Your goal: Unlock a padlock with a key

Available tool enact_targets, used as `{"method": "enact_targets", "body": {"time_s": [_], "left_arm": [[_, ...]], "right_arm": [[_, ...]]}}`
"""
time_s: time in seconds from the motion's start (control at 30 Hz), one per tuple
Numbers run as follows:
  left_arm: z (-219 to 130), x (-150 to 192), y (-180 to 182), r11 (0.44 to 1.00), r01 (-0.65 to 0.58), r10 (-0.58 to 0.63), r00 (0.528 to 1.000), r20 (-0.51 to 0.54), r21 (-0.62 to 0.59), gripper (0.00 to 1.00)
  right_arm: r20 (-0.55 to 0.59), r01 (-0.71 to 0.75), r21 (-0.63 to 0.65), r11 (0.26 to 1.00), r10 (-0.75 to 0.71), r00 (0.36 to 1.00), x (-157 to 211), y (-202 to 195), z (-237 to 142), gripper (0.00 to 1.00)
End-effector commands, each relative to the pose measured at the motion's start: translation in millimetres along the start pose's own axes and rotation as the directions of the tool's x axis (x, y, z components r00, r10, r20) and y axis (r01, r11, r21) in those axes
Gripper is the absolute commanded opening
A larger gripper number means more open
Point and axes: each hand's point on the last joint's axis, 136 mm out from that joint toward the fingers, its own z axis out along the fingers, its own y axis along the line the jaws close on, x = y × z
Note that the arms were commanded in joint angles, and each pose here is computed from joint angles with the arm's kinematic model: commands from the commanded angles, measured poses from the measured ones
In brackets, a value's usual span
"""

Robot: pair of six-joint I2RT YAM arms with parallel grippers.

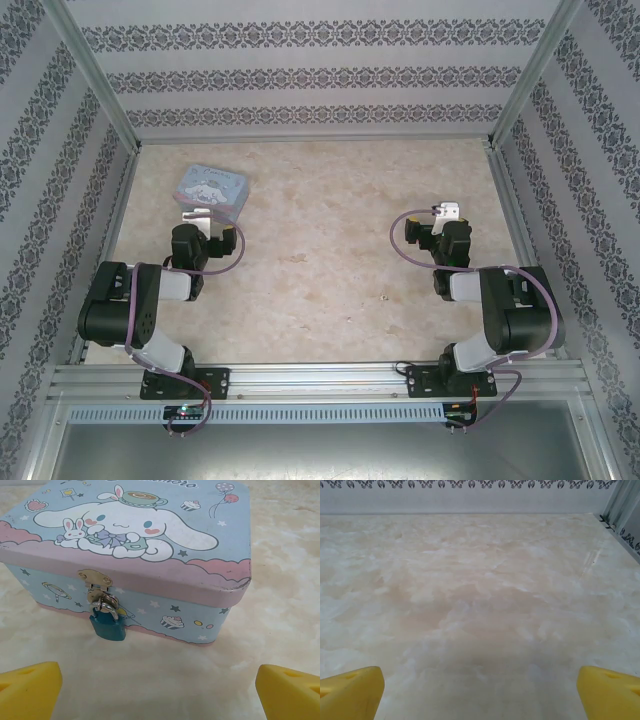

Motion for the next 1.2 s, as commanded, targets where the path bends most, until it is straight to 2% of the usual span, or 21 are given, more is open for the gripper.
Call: {"method": "enact_targets", "body": {"time_s": [0.0, 0.27, 0.7, 0.77, 0.83, 0.97, 1.07, 1.17], "left_arm": [[0, -14, 0, 1.000, -0.012, 0.012, 0.999, 0.040, 0.013, 1.00], [1, -15, 6, 1.000, 0.002, -0.001, 1.000, 0.032, -0.018, 0.99], [1, -15, 4, 1.000, -0.001, 0.001, 1.000, 0.030, -0.002, 1.00], [0, -22, 3, 1.000, -0.005, 0.005, 1.000, 0.009, -0.002, 1.00], [-4, -33, 7, 1.000, 0.002, -0.003, 1.000, -0.014, -0.024, 1.00], [-16, -58, 7, 1.000, 0.014, -0.014, 1.000, 0.001, -0.025, 1.00], [-27, -88, 13, 0.997, 0.066, -0.064, 0.997, 0.042, -0.050, 1.00], [-29, -112, 21, 0.989, 0.113, -0.112, 0.994, 0.019, -0.092, 0.99]], "right_arm": [[0.047, 0.003, -0.024, 1.000, -0.002, 0.999, -16, 5, 1, 0.98], [0.047, 0.004, -0.024, 1.000, -0.003, 0.999, -15, 5, 1, 0.98], [0.049, -0.023, -0.043, 0.999, 0.025, 0.998, -16, 2, 1, 0.98], [0.074, -0.047, -0.001, 0.999, 0.046, 0.996, -28, -6, -2, 0.98], [0.031, -0.056, 0.043, 0.998, 0.055, 0.998, -35, -12, -9, 0.98], [0.016, -0.208, 0.093, 0.974, 0.208, 0.978, -66, -26, -30, 0.98], [-0.048, -0.464, 0.082, 0.882, 0.468, 0.882, -73, -31, -40, 0.98], [-0.128, -0.561, -0.052, 0.826, 0.552, 0.824, -83, -9, -44, 0.98]]}}
